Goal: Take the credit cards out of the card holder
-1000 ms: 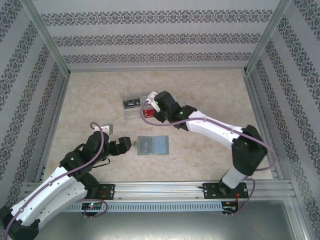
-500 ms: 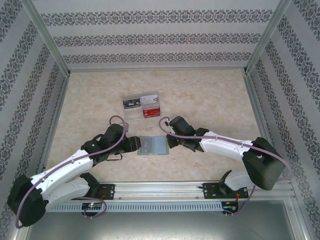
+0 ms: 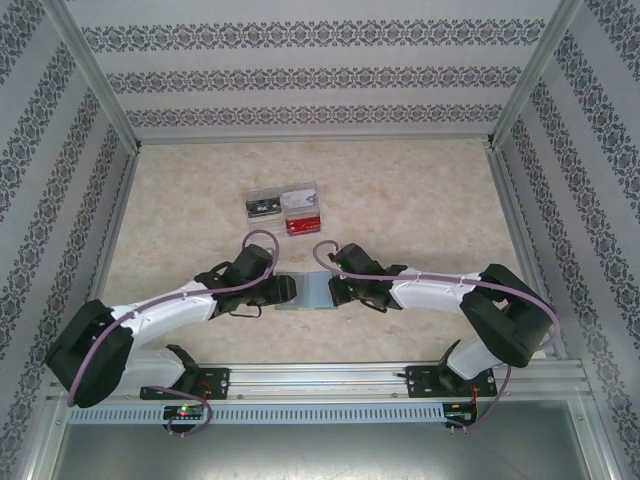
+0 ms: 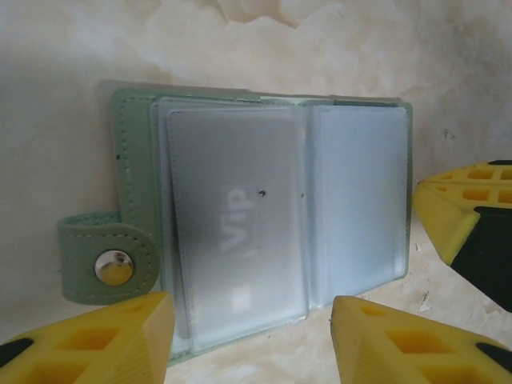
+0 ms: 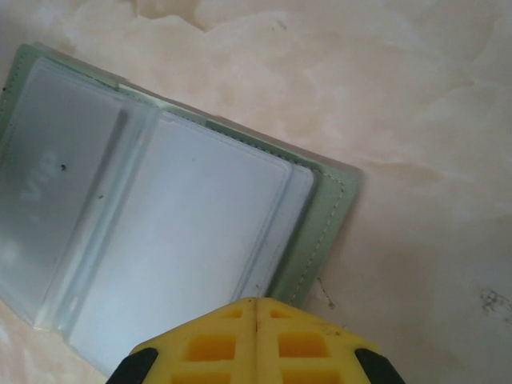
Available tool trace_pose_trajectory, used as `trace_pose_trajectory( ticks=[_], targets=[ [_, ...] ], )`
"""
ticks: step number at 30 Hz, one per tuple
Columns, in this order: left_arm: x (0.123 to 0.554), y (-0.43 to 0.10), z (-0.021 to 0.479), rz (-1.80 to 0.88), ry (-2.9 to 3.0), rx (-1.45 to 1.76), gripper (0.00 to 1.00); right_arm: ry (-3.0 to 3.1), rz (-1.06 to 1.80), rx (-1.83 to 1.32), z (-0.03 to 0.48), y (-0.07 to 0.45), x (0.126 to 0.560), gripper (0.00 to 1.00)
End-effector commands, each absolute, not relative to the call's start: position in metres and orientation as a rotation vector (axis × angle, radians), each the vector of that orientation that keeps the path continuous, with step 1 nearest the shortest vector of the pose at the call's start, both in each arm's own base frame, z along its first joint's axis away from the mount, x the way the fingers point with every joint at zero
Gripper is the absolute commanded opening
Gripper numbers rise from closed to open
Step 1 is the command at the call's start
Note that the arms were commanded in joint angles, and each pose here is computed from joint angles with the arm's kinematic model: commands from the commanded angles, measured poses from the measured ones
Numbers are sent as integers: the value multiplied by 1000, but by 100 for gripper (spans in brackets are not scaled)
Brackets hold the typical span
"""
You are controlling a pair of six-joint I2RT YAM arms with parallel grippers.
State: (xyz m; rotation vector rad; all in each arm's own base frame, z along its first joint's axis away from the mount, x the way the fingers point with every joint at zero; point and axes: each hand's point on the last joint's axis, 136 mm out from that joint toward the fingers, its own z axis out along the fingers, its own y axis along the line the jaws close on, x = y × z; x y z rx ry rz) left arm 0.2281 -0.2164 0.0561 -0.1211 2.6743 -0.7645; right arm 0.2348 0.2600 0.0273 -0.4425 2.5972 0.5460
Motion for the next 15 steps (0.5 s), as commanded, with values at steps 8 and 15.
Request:
trace_pose_trajectory(
  ticks=[8,15],
  targets=[
    [242,-237,58,-817,2662,-90,53,2633,477,-394,11,250,232,0],
    [241,-227,51,-740,2685,-119,52,2638,477,-392,9,250,232,1]
  ],
)
